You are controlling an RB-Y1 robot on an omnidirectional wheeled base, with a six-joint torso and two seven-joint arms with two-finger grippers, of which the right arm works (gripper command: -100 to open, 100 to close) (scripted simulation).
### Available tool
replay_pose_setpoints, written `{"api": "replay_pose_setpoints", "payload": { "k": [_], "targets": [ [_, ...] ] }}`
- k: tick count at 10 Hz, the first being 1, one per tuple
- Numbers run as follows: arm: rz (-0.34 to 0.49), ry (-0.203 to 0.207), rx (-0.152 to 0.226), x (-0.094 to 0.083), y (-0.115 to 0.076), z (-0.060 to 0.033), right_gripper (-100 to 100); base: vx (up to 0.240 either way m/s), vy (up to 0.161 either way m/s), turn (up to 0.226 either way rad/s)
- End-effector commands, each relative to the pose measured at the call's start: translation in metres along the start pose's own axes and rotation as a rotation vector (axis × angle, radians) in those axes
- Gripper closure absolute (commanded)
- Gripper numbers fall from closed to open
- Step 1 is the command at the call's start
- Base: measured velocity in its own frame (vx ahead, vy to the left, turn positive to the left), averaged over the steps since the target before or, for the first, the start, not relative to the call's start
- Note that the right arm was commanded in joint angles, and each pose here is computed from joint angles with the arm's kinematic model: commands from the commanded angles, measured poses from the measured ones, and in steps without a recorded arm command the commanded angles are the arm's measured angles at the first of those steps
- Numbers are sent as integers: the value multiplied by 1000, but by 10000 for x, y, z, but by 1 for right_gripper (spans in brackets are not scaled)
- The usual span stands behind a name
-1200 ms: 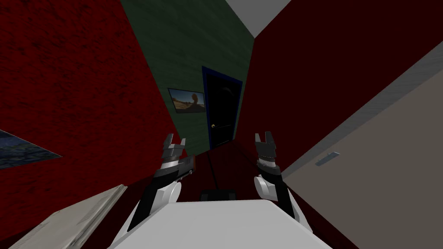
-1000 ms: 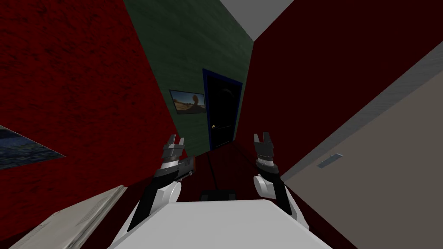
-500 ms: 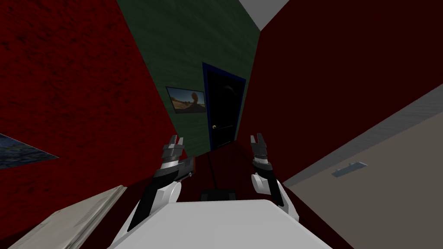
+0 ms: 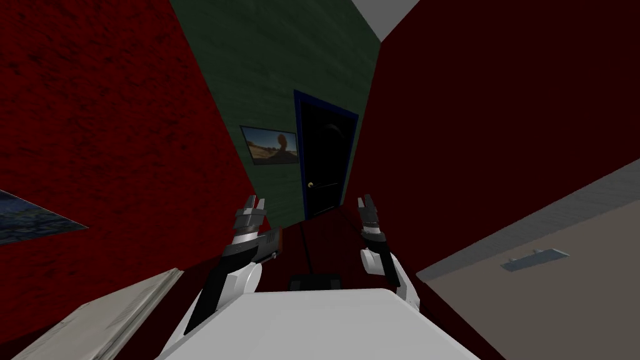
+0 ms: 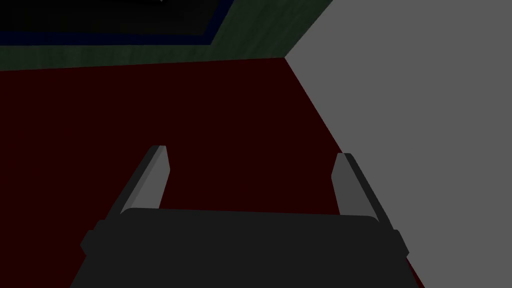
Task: Pull the door open
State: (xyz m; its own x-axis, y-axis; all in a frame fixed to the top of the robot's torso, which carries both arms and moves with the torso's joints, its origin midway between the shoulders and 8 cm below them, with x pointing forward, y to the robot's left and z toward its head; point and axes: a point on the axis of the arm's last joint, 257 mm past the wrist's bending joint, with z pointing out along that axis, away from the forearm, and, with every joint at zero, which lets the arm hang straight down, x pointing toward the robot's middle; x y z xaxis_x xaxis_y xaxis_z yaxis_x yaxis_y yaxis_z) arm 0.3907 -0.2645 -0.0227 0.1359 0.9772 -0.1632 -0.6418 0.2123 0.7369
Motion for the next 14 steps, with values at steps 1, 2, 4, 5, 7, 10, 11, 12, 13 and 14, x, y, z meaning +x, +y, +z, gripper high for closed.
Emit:
{"api": "replay_pose_setpoints", "payload": {
  "k": [1,2,4,5,7,10,11,12,13,14],
  "targets": [
    [1,12,26,55,-165,-25,-100,101,-7,60],
    [1,19,39,80,-249,-26,-100,107,-4,63],
    [2,34,70,134,-452,-42,-100,102,-12,65],
    [3,34,77,137,-481,-56,-100,66,-12,15],
    [4,49,110,194,-686,-77,-100,60,-13,54],
    [7,64,150,257,-921,-117,-100,64,3,42],
    [9,71,162,287,-1004,-120,-100,101,-17,80],
    [9,72,169,290,-1031,-136,-100,69,-21,27],
    [11,79,188,322,-1140,-156,-100,58,-10,39],
    [12,86,199,352,-1215,-155,-100,67,-12,60]
  ]
}}
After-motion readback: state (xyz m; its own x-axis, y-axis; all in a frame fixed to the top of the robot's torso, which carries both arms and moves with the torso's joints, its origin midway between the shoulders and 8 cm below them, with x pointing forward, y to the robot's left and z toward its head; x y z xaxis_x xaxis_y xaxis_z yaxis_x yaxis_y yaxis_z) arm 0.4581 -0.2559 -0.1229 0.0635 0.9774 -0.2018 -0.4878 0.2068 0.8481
